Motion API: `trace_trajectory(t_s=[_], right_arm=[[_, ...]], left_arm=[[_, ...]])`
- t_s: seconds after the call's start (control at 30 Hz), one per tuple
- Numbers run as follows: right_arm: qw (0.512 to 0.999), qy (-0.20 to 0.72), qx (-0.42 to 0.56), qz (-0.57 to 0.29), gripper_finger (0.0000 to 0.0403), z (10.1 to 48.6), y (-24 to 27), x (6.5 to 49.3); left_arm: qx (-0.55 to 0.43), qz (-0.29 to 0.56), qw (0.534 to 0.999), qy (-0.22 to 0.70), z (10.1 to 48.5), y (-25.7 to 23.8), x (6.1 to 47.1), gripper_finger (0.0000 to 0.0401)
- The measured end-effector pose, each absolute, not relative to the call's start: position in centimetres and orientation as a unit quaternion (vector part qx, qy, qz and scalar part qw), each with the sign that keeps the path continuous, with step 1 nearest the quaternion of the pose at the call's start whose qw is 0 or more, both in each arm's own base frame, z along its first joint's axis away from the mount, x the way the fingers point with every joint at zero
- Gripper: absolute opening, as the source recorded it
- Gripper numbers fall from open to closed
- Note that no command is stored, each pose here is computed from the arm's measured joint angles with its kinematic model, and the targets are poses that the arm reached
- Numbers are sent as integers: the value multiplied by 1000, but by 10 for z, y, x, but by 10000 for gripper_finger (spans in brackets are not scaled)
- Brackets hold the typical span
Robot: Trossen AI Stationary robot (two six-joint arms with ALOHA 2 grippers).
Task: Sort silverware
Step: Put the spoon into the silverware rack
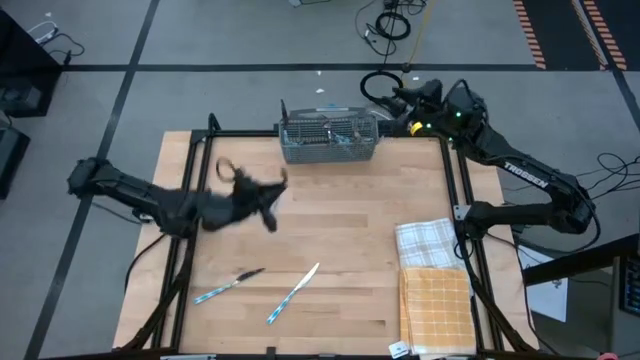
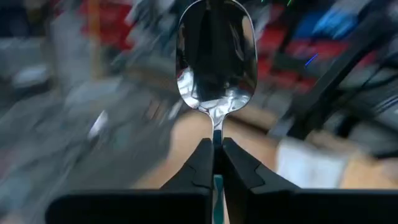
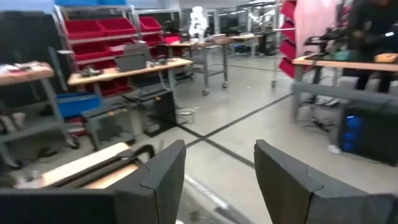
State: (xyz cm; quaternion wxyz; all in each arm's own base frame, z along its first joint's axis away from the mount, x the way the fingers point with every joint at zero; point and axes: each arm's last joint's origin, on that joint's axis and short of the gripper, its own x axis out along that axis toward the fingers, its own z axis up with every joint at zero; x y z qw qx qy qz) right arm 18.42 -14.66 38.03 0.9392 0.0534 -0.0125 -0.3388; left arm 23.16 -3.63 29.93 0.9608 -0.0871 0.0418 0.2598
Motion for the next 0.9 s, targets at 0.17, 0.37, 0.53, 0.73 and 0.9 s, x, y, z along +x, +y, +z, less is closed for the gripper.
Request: trace_trajectory(t_s=[0.17,0.37,0.53,0.73,0.9], right_arm=[[932,-8,27,-362,180,383,-152,172],[925,-10,20,-379,180,384,-158,166],[924,-8,16,-382,180,384,-159,166],[924,-13,28,-381,180,384,-159,166],[924,-16,34,-381,180,384,-159,166]], left_arm=[[-61,255,961,-89,321,37,250,14],[-88,243,945,-199,309,114,264,14],[-84,230,954,-173,293,152,296,14],[4,236,959,-157,297,178,346,13],[15,228,960,-162,297,194,381,13]])
